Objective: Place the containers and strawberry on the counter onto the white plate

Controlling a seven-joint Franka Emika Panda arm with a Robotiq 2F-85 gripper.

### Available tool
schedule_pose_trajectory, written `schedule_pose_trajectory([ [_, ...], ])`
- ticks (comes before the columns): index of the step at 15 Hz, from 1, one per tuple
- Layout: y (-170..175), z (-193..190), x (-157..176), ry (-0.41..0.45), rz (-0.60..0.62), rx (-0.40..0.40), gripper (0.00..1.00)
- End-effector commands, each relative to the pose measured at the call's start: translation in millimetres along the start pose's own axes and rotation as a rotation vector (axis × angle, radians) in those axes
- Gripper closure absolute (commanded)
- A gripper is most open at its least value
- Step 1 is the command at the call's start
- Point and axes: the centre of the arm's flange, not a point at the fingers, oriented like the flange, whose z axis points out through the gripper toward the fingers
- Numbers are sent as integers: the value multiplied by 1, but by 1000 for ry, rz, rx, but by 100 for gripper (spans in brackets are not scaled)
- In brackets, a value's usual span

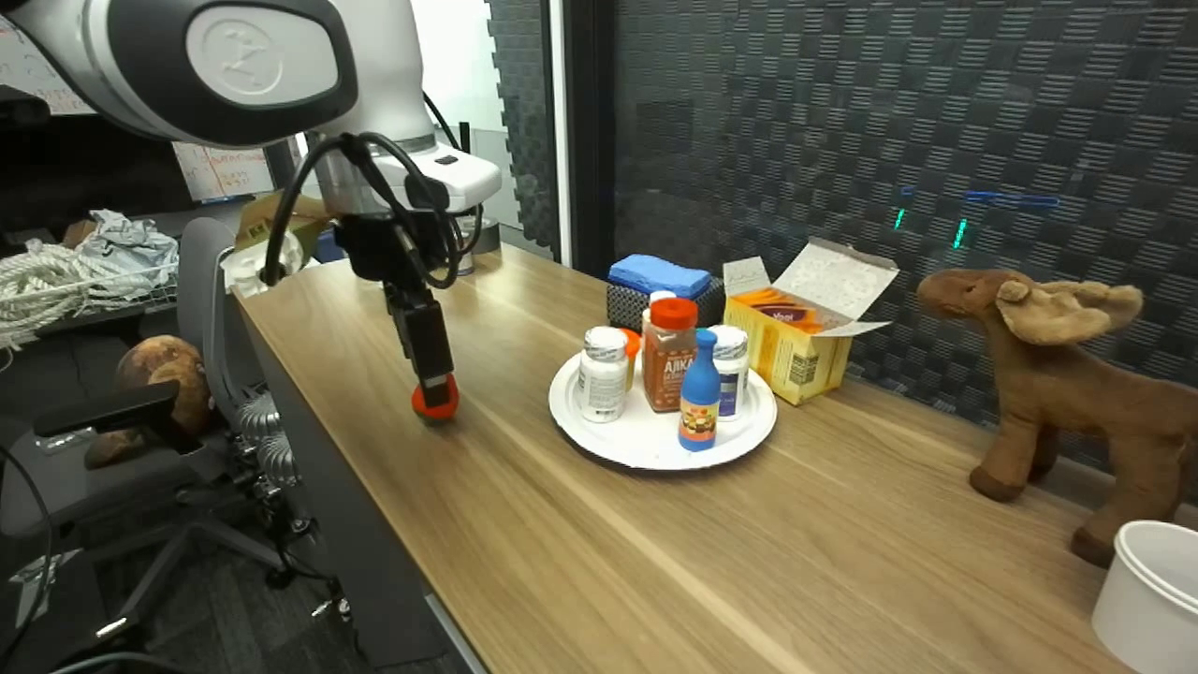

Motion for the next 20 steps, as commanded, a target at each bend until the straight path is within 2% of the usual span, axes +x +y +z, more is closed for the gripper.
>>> schedule_pose_trajectory([
  [1, -4, 3, -1, 14, -15, 0, 0],
  [8, -8, 23, 0, -28, -26, -7, 0],
  [9, -9, 25, 2, -22, -29, -8, 25],
  [10, -10, 26, 4, -12, -31, -11, 26],
  [16, -13, 21, 11, 41, -50, -12, 73],
  [20, -9, -4, 13, 72, -35, -2, 74],
])
